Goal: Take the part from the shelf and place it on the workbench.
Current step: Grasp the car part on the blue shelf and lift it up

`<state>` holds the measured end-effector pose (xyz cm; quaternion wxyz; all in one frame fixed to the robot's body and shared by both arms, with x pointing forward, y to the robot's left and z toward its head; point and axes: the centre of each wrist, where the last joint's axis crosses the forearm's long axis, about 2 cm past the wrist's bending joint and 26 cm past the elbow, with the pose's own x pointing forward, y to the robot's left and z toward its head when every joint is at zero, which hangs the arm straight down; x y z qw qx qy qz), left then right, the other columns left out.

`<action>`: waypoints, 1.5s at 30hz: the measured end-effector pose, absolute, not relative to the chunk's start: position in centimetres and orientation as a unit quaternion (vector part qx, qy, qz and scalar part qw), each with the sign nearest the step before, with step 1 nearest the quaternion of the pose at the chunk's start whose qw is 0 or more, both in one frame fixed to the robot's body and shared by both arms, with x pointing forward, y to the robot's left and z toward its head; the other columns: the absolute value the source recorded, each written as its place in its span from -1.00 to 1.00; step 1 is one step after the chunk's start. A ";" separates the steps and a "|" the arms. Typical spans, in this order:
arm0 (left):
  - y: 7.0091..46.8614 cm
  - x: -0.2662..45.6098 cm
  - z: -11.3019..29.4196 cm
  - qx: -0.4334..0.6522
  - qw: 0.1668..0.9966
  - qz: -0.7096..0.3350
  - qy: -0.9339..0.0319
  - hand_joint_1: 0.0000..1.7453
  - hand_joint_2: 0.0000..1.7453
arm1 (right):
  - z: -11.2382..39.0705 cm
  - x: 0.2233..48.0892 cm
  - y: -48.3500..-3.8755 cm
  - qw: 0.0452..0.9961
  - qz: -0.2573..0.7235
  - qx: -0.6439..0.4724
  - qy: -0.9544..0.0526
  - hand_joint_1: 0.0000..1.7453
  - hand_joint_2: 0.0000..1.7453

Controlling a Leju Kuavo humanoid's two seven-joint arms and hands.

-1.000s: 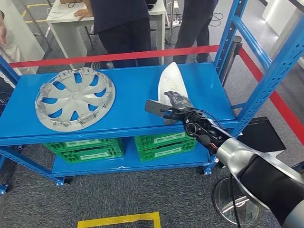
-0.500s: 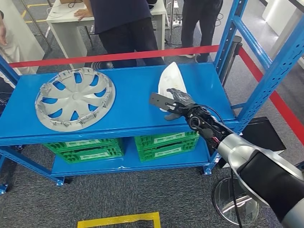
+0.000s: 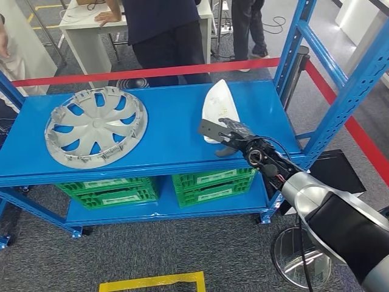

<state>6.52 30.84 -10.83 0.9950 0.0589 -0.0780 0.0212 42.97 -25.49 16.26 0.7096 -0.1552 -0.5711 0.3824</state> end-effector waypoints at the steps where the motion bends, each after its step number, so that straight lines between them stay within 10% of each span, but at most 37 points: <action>1: 30.8 6.5 -10.8 0.059 0.995 0.021 -0.078 -1.00 -1.00 | 16.2 43.0 -25.6 0.710 0.382 -0.155 -0.570 -1.00 1.00; 45: 30.7 6.5 -10.8 0.056 0.995 0.010 -0.078 -1.00 -1.00 | 15.1 42.6 -25.9 0.691 0.409 -0.127 -0.582 -0.95 1.00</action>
